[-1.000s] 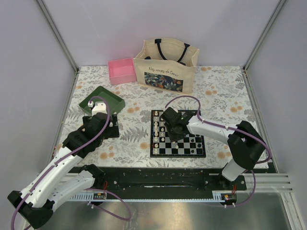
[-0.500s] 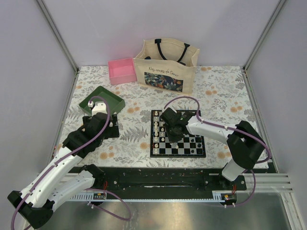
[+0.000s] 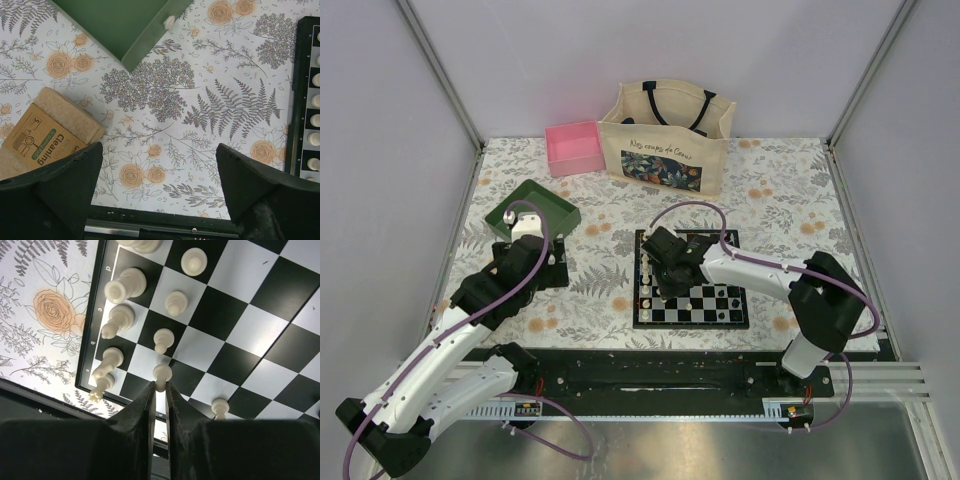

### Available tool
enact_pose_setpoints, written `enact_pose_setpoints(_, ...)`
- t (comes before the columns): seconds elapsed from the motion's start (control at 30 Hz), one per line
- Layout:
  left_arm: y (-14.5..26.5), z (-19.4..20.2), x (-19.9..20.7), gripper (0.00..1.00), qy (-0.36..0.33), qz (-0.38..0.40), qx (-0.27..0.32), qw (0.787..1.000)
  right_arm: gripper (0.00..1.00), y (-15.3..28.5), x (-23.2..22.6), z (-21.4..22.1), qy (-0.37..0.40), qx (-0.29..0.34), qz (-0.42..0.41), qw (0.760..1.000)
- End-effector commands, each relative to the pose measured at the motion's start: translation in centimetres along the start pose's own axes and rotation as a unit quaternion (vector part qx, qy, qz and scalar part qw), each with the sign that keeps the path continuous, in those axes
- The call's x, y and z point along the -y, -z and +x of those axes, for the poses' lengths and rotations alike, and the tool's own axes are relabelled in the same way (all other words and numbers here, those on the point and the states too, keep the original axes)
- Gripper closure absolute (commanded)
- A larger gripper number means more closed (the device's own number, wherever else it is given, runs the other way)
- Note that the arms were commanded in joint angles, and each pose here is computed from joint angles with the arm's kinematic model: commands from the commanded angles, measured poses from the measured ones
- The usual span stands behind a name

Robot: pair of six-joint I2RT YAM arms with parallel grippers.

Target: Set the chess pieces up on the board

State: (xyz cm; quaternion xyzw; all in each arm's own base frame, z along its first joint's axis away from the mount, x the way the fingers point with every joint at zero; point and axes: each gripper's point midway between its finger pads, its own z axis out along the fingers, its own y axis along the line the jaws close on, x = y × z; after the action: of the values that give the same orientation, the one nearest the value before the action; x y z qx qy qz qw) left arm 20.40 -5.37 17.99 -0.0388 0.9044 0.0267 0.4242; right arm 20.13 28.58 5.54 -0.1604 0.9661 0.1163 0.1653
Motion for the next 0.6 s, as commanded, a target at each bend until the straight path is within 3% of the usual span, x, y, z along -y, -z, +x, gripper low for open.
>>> enact_pose_setpoints(0.0,0.47,-1.47,0.24,0.01,0.02,0.008,0.025,0.999,0.81,0.64,-2.29,-1.27,0.0,0.015,-0.029,0.999)
enact_pose_setpoints(0.57,0.5,-1.45,0.22,0.01,0.02,0.008,0.025,0.999,0.79,-0.2,-3.08,-0.79,0.008,0.008,-0.031,0.999)
